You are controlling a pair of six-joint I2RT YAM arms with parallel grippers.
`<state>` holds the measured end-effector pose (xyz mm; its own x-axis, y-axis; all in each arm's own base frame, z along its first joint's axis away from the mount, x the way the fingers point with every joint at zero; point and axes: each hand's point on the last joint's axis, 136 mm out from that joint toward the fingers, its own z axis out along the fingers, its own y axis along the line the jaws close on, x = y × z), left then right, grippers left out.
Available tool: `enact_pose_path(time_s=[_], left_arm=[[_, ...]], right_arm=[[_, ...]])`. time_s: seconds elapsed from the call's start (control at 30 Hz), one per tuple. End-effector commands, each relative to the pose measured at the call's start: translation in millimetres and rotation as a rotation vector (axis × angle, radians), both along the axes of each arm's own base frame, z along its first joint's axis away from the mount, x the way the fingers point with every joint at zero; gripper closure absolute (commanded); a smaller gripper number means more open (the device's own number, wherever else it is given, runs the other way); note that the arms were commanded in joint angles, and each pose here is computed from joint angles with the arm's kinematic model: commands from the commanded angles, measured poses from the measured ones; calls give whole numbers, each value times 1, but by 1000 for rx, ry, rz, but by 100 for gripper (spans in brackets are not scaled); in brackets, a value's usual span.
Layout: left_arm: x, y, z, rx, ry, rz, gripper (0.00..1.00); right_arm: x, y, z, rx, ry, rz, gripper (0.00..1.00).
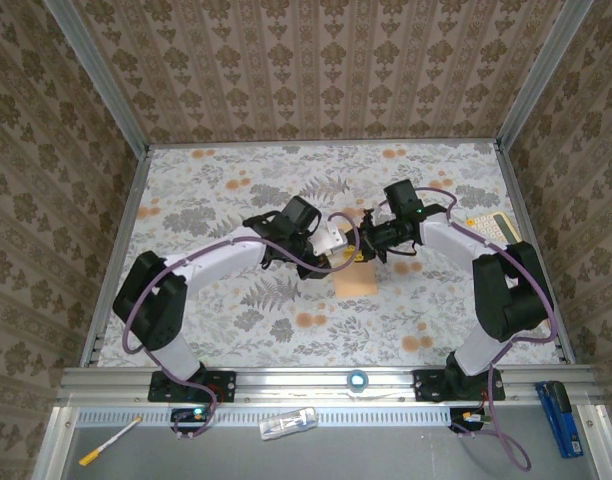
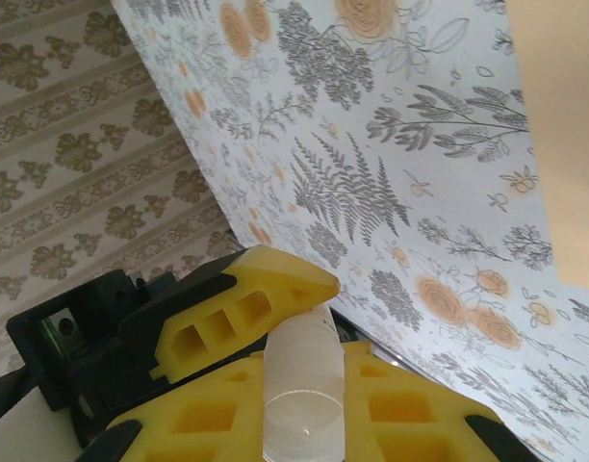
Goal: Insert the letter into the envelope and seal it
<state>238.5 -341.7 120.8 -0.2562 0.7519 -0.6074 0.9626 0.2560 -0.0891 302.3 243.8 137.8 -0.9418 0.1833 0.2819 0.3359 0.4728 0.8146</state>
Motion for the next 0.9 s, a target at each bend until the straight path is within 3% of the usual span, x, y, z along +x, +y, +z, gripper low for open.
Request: enact_pose_path(time_s=[0.0, 0.3, 0.6, 0.87], left_arm=[[30, -61, 152, -503, -353, -38, 100], [15, -59, 169, -532, -360, -108, 100], [21, -64, 183, -561, -394, -105, 100], [26, -61, 190, -573, -417, -64, 100]], right_arm=[[-30, 21, 17, 113, 84, 111, 84], [-48, 29, 52, 196, 65, 272, 83], [-67, 71, 38, 203, 74, 328, 85], [-63, 77, 33, 188, 65, 317, 86]])
